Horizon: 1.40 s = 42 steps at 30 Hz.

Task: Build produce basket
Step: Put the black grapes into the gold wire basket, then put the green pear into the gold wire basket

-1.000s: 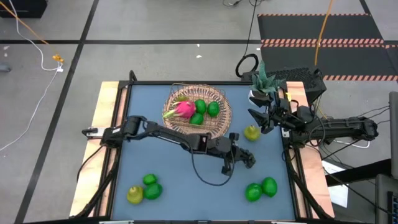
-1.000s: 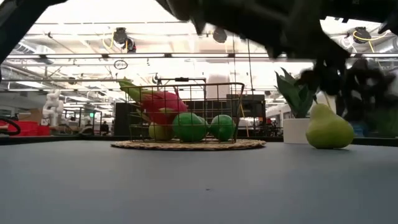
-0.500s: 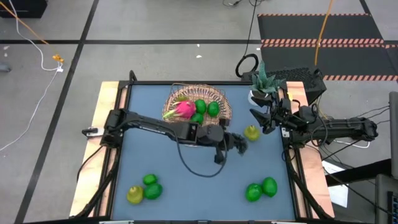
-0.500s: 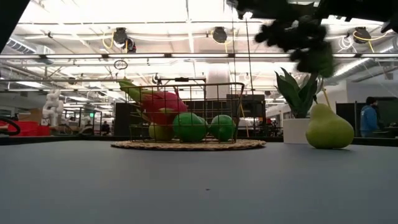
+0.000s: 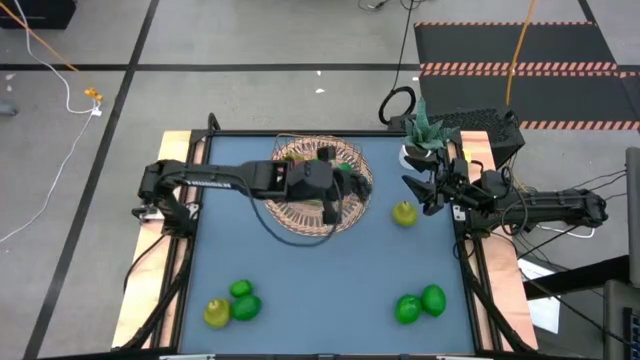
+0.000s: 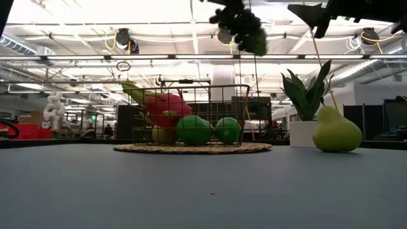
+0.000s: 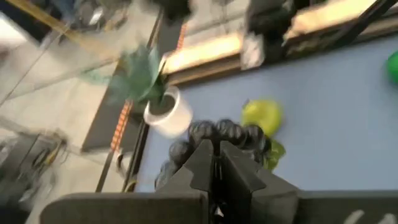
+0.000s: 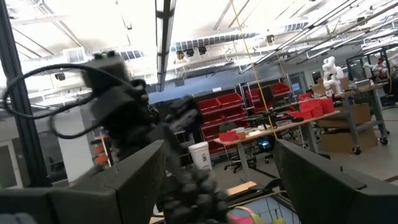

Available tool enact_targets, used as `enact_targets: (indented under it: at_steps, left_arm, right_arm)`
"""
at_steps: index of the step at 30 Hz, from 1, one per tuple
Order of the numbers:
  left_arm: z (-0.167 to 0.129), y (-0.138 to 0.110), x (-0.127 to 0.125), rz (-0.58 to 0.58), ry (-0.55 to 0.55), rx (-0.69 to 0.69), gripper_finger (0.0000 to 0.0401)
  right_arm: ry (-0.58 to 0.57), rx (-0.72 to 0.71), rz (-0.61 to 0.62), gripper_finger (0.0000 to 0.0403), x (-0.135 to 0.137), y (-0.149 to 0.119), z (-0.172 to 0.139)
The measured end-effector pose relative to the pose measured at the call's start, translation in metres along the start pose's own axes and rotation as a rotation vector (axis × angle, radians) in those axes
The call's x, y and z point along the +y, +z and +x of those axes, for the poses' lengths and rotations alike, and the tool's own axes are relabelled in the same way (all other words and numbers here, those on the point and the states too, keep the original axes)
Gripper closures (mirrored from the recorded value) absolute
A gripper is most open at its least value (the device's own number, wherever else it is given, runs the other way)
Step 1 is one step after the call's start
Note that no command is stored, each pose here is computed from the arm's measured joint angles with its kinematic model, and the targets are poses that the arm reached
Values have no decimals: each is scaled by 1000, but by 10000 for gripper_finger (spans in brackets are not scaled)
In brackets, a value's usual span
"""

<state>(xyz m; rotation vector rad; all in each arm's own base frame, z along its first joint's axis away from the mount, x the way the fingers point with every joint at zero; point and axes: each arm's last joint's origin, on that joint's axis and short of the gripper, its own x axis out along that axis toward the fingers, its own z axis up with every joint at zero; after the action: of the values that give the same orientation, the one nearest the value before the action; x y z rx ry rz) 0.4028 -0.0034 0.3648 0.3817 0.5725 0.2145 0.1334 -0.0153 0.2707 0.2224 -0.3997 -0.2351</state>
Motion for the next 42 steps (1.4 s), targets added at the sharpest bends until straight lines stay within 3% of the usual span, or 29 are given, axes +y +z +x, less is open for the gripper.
enact_targets:
  at_steps: [5, 14, 24, 32, 37, 42]
  left_arm:
    - [9, -23, 21, -49, 63, 127, 388]
    - [49, -100, 45, -144, 128, 318, 371]
    - [70, -158, 53, -294, 114, 334, 373]
    - [74, -164, 61, -309, 151, 288, 257]
    - [75, -152, 61, -270, 172, 174, 187]
    - [75, -131, 54, -206, 184, 19, 149]
  right_arm:
    - [0, 2, 4, 106, 0, 0, 0]
    - [-1, 5, 1, 106, 0, 0, 0]
    - [-2, 3, 3, 106, 0, 0, 0]
    - [-2, 3, 7, 106, 0, 0, 0]
    - [-2, 3, 8, 106, 0, 0, 0]
    - [-2, 3, 8, 106, 0, 0, 0]
